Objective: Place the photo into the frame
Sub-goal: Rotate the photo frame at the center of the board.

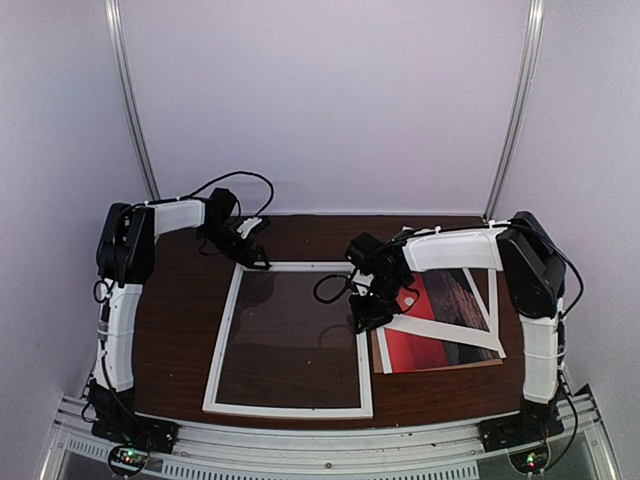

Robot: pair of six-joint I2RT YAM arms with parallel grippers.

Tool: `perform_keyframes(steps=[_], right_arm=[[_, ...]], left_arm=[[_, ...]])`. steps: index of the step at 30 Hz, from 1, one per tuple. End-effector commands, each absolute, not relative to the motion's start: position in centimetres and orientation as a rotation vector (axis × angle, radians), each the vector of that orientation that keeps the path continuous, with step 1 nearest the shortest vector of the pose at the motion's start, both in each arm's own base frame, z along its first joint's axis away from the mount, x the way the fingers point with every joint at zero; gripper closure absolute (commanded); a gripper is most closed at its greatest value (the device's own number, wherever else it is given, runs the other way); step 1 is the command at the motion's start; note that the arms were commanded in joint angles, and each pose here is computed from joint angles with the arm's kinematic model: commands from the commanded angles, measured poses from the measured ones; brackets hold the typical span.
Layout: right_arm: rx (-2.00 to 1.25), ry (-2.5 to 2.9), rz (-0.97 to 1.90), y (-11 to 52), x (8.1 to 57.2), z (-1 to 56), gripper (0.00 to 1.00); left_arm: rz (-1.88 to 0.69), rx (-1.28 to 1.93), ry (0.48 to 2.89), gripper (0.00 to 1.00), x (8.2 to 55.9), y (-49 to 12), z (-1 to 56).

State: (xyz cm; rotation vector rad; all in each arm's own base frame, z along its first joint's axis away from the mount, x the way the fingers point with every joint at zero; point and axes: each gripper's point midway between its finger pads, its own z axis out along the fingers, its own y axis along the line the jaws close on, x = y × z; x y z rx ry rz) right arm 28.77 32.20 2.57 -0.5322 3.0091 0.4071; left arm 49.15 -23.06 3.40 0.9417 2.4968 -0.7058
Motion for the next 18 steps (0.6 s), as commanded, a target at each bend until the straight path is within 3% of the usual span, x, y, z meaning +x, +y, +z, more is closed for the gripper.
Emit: perform_keyframes(steps=[1, 8, 18], right_arm=[[-0.573, 2.989, 0.343, 32.4, 29.7, 2.5, 0.76], [-0.645, 2.972, 0.308, 32.7, 30.9, 2.9, 0.88], [-0.642, 2.95, 0.346, 32.6, 32.9, 3.4, 0.9]], left_arm=[[-0.693, 0.966, 2.548, 0.16, 47.1, -22.2, 3.9], [-0.67, 1.03, 2.622, 0.18, 44.9, -21.1, 3.8], [-0.925, 1.097, 2.543, 0.14, 42.9, -23.2, 6.0]])
